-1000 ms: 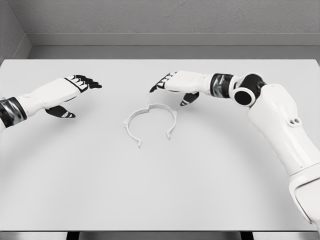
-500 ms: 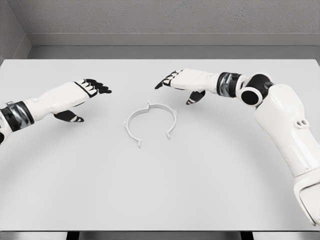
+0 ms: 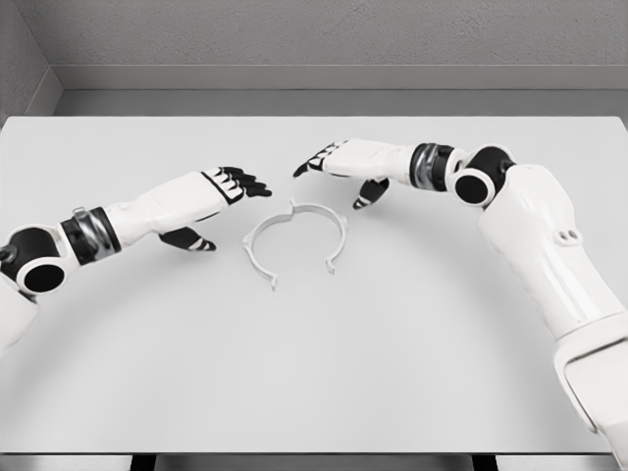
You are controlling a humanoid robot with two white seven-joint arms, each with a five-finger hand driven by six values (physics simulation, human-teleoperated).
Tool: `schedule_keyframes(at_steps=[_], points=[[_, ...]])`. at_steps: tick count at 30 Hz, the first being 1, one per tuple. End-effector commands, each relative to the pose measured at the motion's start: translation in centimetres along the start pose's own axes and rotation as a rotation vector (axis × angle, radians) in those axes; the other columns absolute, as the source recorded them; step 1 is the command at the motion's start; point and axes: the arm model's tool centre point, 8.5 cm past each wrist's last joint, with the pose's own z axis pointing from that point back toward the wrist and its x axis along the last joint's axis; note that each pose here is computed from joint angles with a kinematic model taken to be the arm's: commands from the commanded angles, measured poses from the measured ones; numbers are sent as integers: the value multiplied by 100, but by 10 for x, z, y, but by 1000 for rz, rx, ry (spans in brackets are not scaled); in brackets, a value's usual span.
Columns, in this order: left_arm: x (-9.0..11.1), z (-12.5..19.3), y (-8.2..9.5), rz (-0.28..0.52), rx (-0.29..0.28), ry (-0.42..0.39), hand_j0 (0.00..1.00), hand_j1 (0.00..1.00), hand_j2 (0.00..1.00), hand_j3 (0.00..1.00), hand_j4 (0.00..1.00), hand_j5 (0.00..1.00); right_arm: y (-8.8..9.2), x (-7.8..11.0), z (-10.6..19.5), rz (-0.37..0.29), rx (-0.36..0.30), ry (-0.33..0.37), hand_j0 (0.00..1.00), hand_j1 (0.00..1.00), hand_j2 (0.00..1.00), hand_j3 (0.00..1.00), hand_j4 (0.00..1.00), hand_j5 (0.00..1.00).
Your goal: Assemble PVC drainage pipe clamps
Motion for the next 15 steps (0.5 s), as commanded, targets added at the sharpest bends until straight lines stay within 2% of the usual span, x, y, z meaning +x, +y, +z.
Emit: schedule_keyframes(at_steps=[1, 6, 9, 12, 15], points=[[-4, 4, 2, 6, 5, 11, 100, 100, 100, 100, 100, 100, 2, 1, -5, -19, -2, -4, 93, 93, 93, 93, 93, 93], [-25, 37, 13, -22, -20, 77, 100, 100, 100, 100, 100, 100, 3, 1, -9, -36, 1, -3, 93, 93, 93, 93, 93, 93], [-49, 74, 23, -9, -29, 158, 100, 100, 100, 100, 100, 100, 4, 2, -14, -49, 5, -7, 93, 93, 93, 93, 93, 93], [-59, 88, 27, -13, -34, 199, 100, 100, 100, 100, 100, 100, 2, 2, -14, -46, 1, -6, 93, 93, 93, 93, 93, 93], [-61, 90, 30, -14, -25, 207, 100, 100, 100, 100, 100, 100, 0, -1, -16, -59, -7, 1, 93, 93, 93, 93, 93, 93]])
